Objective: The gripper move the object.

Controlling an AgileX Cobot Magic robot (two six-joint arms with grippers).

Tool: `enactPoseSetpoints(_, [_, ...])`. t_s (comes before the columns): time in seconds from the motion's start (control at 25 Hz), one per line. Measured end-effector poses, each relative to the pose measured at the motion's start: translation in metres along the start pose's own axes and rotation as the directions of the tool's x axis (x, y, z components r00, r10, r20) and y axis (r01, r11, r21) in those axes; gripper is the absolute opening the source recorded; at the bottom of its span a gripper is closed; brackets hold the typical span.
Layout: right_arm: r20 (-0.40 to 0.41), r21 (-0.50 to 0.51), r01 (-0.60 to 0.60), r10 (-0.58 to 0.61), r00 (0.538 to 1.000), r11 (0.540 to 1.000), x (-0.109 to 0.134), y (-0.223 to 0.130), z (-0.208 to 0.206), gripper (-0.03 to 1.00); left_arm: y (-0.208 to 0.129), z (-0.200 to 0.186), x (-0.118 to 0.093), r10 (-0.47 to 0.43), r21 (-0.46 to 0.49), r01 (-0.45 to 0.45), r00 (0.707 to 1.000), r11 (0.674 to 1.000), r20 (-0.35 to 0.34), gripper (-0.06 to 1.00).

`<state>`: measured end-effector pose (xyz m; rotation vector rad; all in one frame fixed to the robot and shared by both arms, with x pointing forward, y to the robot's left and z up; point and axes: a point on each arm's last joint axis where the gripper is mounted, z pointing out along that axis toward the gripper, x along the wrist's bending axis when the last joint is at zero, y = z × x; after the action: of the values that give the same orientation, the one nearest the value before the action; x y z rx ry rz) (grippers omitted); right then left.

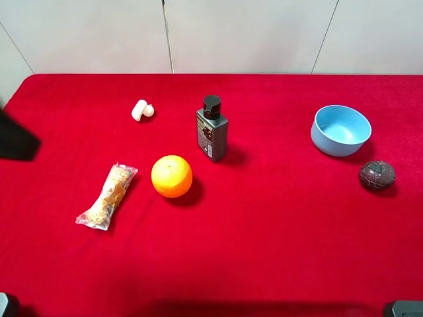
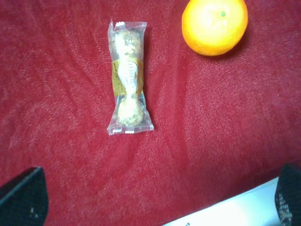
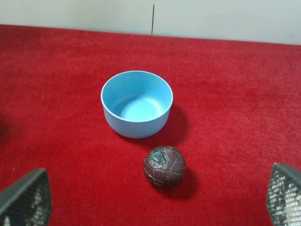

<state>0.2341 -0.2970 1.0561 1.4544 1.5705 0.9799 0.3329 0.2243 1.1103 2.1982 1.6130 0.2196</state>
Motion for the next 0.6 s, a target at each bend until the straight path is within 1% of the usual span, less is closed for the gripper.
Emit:
enactPoseSetpoints(0.16, [0.000, 0.000, 0.000, 0.000, 1.000, 1.000, 0.000, 0.000, 0.000, 0.69, -0.015, -0.020, 0.009, 0.016, -0.089, -0.012, 0.999, 0.996, 0.039, 0.96])
enactPoseSetpoints(0.28, [0.000, 0.000, 0.000, 0.000, 1.000, 1.000, 0.000, 0.000, 0.000, 0.69, -0.026, -0.033, 0.014, 0.063, -0.156, -0.053, 0.996, 0.986, 0.060, 0.96])
enactPoseSetpoints(0.44, [0.000, 0.000, 0.000, 0.000, 1.000, 1.000, 0.000, 0.000, 0.000, 0.69, -0.039, -0.044, 0.021, 0.135, -0.228, -0.117, 0.989, 0.967, 0.065, 0.96])
enactPoseSetpoints(0.52, [0.000, 0.000, 0.000, 0.000, 1.000, 1.000, 0.000, 0.000, 0.000, 0.69, -0.047, -0.044, 0.027, 0.125, -0.247, -0.108, 0.991, 0.963, 0.054, 0.96])
enactPoseSetpoints(0.6, [0.000, 0.000, 0.000, 0.000, 1.000, 1.000, 0.000, 0.000, 0.000, 0.69, -0.056, -0.041, 0.033, 0.086, -0.264, -0.074, 0.996, 0.962, 0.033, 0.96])
